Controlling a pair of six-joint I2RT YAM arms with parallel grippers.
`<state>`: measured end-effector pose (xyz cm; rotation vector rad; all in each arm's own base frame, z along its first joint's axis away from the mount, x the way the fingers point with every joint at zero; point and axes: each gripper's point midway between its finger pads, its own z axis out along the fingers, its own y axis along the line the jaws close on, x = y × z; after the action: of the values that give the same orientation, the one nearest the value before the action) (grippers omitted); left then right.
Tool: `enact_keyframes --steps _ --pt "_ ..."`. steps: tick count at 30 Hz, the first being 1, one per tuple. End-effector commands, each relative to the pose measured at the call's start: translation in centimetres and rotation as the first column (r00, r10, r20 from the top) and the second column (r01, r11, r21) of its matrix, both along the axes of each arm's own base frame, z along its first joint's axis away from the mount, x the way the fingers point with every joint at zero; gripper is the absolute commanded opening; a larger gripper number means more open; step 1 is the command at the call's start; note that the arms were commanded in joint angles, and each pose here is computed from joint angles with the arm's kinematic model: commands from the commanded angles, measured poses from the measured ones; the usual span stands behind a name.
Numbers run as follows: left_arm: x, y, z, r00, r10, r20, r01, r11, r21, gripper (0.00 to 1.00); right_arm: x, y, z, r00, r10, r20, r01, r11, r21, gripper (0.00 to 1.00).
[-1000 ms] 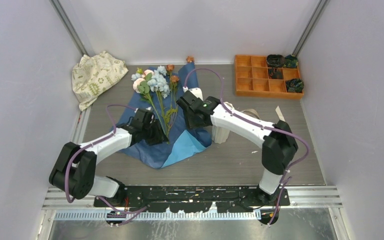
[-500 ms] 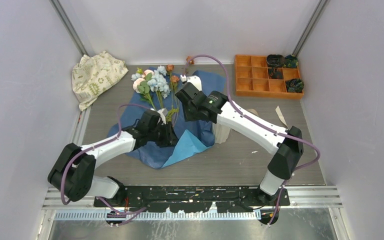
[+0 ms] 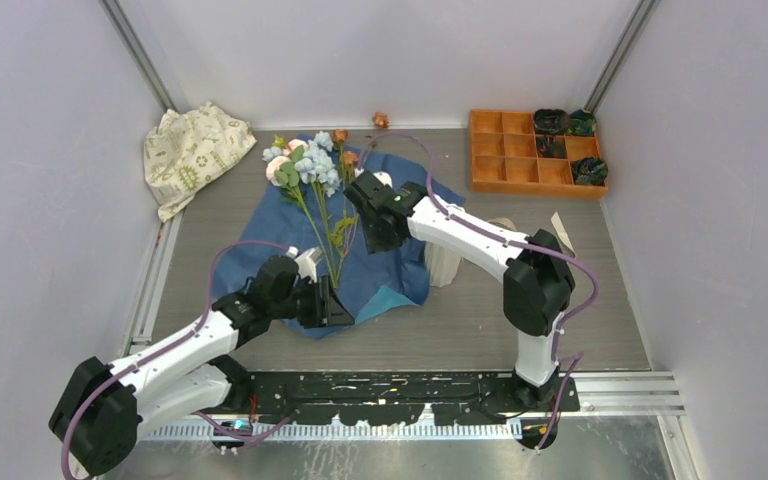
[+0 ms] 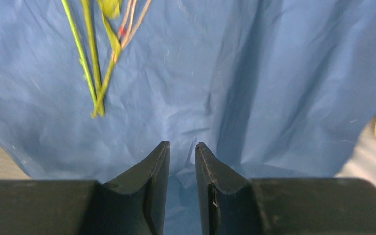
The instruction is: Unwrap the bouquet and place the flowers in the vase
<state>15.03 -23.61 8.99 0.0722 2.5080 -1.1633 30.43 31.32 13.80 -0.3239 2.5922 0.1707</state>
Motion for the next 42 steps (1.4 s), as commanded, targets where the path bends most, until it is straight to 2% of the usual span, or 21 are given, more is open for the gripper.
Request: enact_keyframes --steps 1,6,9,16,22,27,32,37,42 --pt "-1.1 0.2 0.0 1.000 -0.012 -0.013 0.011 1.000 -0.020 0.39 -4.6 1.0 -1.6 0.990 0.078 -0.119 -0.068 0.994 0.082 0.32" --pt "-0.4 0.3 1.0 1.000 -0.001 0.023 0.001 1.000 -0.006 0.39 -11.8 0.6 -4.9 0.958 0.157 -0.242 -0.148 0.987 0.056 0.31" --pt "0.4 1.0 2.2 0.997 0.020 0.068 -0.023 0.999 0.047 0.39 -15.5 0.4 -5.4 0.946 0.197 -0.258 -0.194 0.980 0.038 0.32" --pt "3.0 3.8 7.0 0.962 0.145 0.232 -0.180 0.974 0.136 0.39 -20.1 -1.5 -6.1 0.932 0.184 -0.312 -0.170 0.983 0.069 0.33" --pt "4.1 6.3 10.1 0.909 0.260 0.327 -0.319 0.937 0.140 0.39 -20.5 -2.5 -9.4 0.924 0.161 -0.347 -0.167 0.986 0.012 0.34" --pt "3.9 7.5 10.2 0.895 0.298 0.331 -0.363 0.919 0.155 0.40 -20.8 -3.0 -12.3 0.912 0.140 -0.385 -0.168 0.985 -0.039 0.35" --pt "4.0 7.8 9.8 0.888 0.316 0.332 -0.385 0.908 0.164 0.40 -20.8 -3.1 -12.8 0.912 0.131 -0.389 -0.163 0.985 -0.052 0.37" --pt "4.6 8.4 10.8 0.867 0.348 0.357 -0.424 0.890 0.164 0.40 -19.2 -2.5 -9.4 0.939 0.143 -0.311 -0.169 0.984 -0.057 0.39" --pt "5.6 10.9 13.5 0.791 0.438 0.427 -0.544 0.823 0.162 0.40 -15.5 -1.2 -1.7 0.979 0.165 -0.116 -0.170 0.985 -0.034 0.46"
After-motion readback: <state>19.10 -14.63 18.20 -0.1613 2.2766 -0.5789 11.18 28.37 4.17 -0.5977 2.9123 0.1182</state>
